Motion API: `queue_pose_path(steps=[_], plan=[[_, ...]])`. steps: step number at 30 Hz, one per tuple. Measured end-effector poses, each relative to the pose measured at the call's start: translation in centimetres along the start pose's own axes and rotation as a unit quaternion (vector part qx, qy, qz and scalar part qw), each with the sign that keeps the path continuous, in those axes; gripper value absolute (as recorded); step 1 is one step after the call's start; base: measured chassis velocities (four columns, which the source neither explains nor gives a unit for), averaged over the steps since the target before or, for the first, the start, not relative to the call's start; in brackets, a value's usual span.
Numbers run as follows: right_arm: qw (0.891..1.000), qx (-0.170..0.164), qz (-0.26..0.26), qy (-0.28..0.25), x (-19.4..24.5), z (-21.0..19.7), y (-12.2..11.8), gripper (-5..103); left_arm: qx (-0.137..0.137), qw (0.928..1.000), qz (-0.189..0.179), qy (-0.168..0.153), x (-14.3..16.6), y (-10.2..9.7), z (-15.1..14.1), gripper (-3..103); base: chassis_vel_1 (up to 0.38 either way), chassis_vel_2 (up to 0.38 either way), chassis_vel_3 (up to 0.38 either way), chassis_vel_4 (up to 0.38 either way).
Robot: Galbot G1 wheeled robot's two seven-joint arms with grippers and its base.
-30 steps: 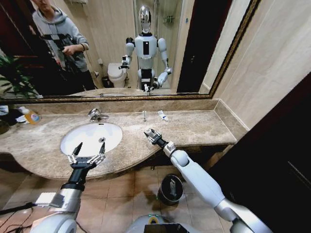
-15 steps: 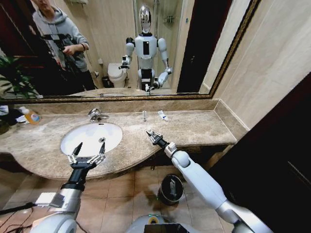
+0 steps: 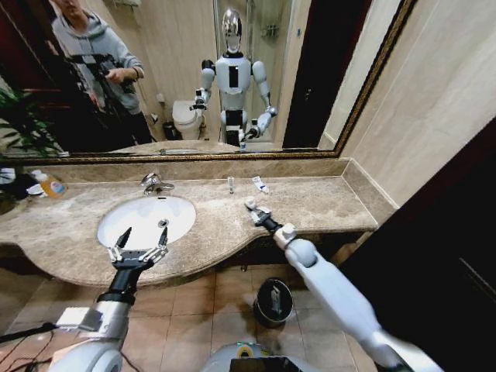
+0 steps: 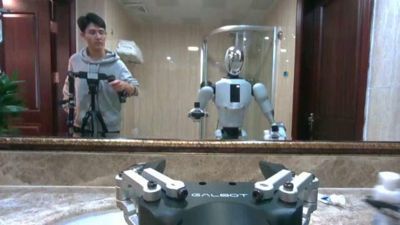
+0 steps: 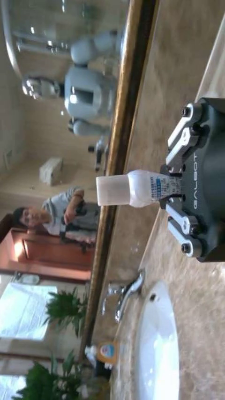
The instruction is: Pick up the trash from the sink and place it in the trash bin.
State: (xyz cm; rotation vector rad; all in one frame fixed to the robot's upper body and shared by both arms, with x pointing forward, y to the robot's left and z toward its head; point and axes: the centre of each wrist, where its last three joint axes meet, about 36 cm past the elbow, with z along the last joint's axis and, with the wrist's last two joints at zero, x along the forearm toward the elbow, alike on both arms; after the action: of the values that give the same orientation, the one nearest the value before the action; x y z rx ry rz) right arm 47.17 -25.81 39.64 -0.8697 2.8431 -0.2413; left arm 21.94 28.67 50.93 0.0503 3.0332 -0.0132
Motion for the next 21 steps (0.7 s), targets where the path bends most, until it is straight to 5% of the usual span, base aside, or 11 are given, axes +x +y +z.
queue_pose_path(steps=[9,21], plan=[[0.999,0.004,0.046,0.027,10.4,-1.1,-2.9,14,0.000,1.0000,0.000,0.000,0.0,0.0,0.0,100,0.000,0.000,0.000,0.000],[0.990,0.000,0.074,0.119,19.9,7.4,3.0,14,0.000,1.0000,0.000,0.000,0.0,0.0,0.0,100,0.000,0.000,0.000,0.000]])
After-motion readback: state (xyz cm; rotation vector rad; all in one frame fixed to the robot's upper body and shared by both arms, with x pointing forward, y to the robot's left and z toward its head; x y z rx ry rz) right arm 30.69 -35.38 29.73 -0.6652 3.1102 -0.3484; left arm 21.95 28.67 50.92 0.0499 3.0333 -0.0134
